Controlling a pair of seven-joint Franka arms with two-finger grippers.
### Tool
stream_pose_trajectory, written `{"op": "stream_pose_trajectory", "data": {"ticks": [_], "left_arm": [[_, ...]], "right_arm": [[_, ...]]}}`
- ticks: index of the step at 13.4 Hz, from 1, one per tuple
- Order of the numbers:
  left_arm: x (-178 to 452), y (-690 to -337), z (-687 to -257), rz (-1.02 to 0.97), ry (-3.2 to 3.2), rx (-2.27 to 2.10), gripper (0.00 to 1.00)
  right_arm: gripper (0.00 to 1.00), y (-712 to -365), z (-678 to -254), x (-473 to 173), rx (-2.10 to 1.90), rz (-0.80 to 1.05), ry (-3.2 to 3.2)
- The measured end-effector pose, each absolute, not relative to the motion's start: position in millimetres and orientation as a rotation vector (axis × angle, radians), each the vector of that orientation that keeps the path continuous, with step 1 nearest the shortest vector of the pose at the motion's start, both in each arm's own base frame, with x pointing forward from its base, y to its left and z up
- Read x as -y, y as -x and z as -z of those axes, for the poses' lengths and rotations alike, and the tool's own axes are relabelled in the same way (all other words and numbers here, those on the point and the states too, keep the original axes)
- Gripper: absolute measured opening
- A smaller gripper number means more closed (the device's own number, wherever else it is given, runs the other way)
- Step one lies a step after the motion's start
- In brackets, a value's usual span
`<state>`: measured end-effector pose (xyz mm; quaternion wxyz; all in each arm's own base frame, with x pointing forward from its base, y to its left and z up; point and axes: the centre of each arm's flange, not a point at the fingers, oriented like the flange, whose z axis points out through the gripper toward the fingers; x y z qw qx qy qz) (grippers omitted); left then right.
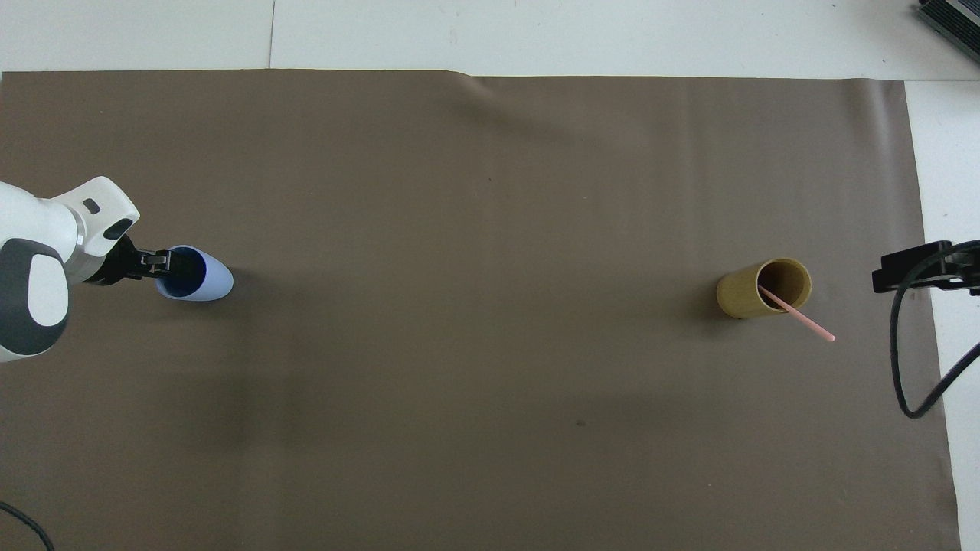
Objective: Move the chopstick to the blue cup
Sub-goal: 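Reach the left gripper to the light blue cup and grasp it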
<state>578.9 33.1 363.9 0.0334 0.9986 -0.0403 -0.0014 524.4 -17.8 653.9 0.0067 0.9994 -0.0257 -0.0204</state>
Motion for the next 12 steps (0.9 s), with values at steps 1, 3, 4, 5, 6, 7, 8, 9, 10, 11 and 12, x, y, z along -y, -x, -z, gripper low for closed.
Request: {"op": "stream_pose_trajectory", "data": {"ticks": [1,3,4,5,6,7,8,9,10,11,12], "left_arm": [[-33,-577,-359,0.002,-3.069,0.119,0.65],[-32,-575,-355,0.000,-3.051,0.093,0.40],[-32,-575,-355,-0.003,-3.038,0.077,0.27],[-31,-575,-355,-0.005,-3.030,0.067,0.16],[-31,-575,-355,-0.006,-3.027,0.064,0.04],[-31,-575,-355,-0.007,-3.026,0.063,0.04],[-31,-575,-357,-0.011,-3.025,0.063,0.04],[-30,-575,-363,-0.020,-3.024,0.063,0.04],[-30,-574,-373,-0.025,-3.022,0.064,0.04],[-26,-571,-384,-0.021,-3.018,0.065,0.04],[-17,-569,-393,-0.021,-3.015,0.066,0.04]], "right_arm": [[1.00,-524,-654,18,0.080,0.064,-3.127],[1.00,-524,-654,18,0.080,0.064,-3.127],[1.00,-524,-654,18,0.080,0.064,-3.127],[1.00,-524,-654,18,0.080,0.064,-3.127],[1.00,-524,-654,18,0.080,0.064,-3.127],[1.00,-524,-654,18,0.080,0.064,-3.127],[1.00,-524,-654,18,0.080,0.064,-3.127],[1.00,-524,-654,18,0.080,0.064,-3.127],[1.00,-524,-654,18,0.080,0.064,-3.127],[1.00,-524,-654,18,0.080,0.064,-3.127],[1.00,-524,-654,18,0.080,0.064,-3.127]]}}
